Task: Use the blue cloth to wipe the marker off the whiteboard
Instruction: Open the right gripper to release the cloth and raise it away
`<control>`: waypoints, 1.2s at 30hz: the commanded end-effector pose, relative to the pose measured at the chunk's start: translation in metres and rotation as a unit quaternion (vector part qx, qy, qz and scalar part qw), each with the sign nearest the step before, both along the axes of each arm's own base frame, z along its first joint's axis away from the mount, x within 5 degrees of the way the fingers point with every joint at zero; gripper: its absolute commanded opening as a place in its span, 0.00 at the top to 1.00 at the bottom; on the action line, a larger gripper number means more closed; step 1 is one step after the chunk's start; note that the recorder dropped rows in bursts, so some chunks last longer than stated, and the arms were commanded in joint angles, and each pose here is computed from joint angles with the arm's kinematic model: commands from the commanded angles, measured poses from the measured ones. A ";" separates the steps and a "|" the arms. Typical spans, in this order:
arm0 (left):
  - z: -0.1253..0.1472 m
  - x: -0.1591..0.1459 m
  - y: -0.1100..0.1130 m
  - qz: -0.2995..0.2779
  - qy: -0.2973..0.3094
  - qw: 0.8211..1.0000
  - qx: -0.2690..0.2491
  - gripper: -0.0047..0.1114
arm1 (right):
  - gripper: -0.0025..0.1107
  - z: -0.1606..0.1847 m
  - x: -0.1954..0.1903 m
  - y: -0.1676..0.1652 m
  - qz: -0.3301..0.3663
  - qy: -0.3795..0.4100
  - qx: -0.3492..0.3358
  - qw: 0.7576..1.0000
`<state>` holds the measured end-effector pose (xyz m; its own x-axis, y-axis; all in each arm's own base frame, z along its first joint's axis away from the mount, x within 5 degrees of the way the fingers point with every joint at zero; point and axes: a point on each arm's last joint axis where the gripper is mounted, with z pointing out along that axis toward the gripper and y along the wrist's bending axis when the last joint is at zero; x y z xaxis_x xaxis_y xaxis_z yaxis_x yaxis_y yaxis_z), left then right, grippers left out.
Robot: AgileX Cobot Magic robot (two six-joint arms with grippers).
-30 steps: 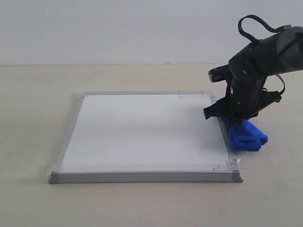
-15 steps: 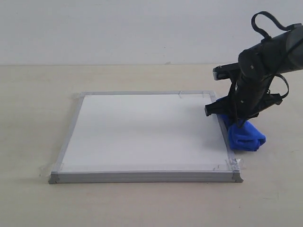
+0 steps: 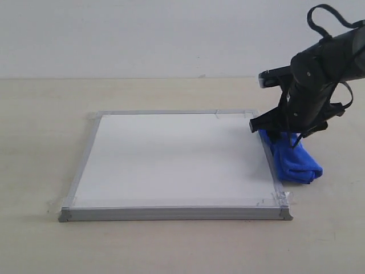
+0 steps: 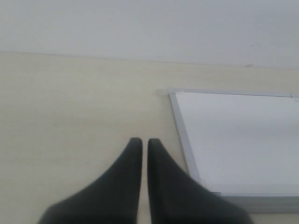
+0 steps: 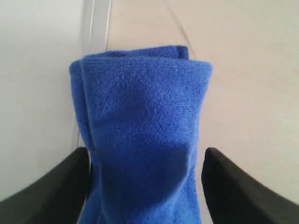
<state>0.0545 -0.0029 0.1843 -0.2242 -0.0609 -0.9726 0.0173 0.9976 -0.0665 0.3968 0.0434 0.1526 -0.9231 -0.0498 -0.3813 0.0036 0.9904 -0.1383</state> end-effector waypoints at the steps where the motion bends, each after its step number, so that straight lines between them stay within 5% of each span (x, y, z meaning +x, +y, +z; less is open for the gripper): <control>1: 0.002 0.000 0.000 -0.001 -0.005 1.000 -0.002 0.92 | 0.48 0.030 -0.004 -0.005 -0.003 -0.027 -0.015 1.000; 3: 0.002 0.000 0.000 -0.001 -0.005 1.000 -0.002 0.92 | 0.66 0.032 -0.007 -0.007 -0.007 -0.017 -0.021 1.000; 4: 0.002 0.000 0.000 -0.001 -0.005 1.000 -0.002 0.92 | 0.86 0.030 -0.011 -0.008 -0.009 -0.001 -0.025 1.000; 6: 0.002 0.000 0.000 -0.001 -0.005 1.000 -0.002 0.92 | 0.97 0.017 -0.017 -0.007 0.000 -0.003 -0.017 1.000; 16: 0.002 0.000 0.000 -0.001 -0.005 1.000 -0.002 0.92 | 0.97 -0.021 -0.023 -0.004 0.009 0.014 0.000 1.000; 26: 0.002 0.000 0.000 -0.001 -0.005 1.000 -0.002 0.92 | 0.97 0.079 -0.051 -0.011 -0.004 -0.062 -0.008 0.998; 36: 0.002 0.000 0.000 -0.001 -0.005 1.000 -0.002 0.92 | 0.97 0.136 -0.151 -0.017 -0.015 -0.136 0.068 0.988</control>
<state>0.0545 -0.0029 0.1843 -0.2242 -0.0609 -0.9726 0.0173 0.9976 -0.0665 0.2741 0.0260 0.2803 -0.7992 0.0202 -0.6008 0.0654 0.9964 -0.0536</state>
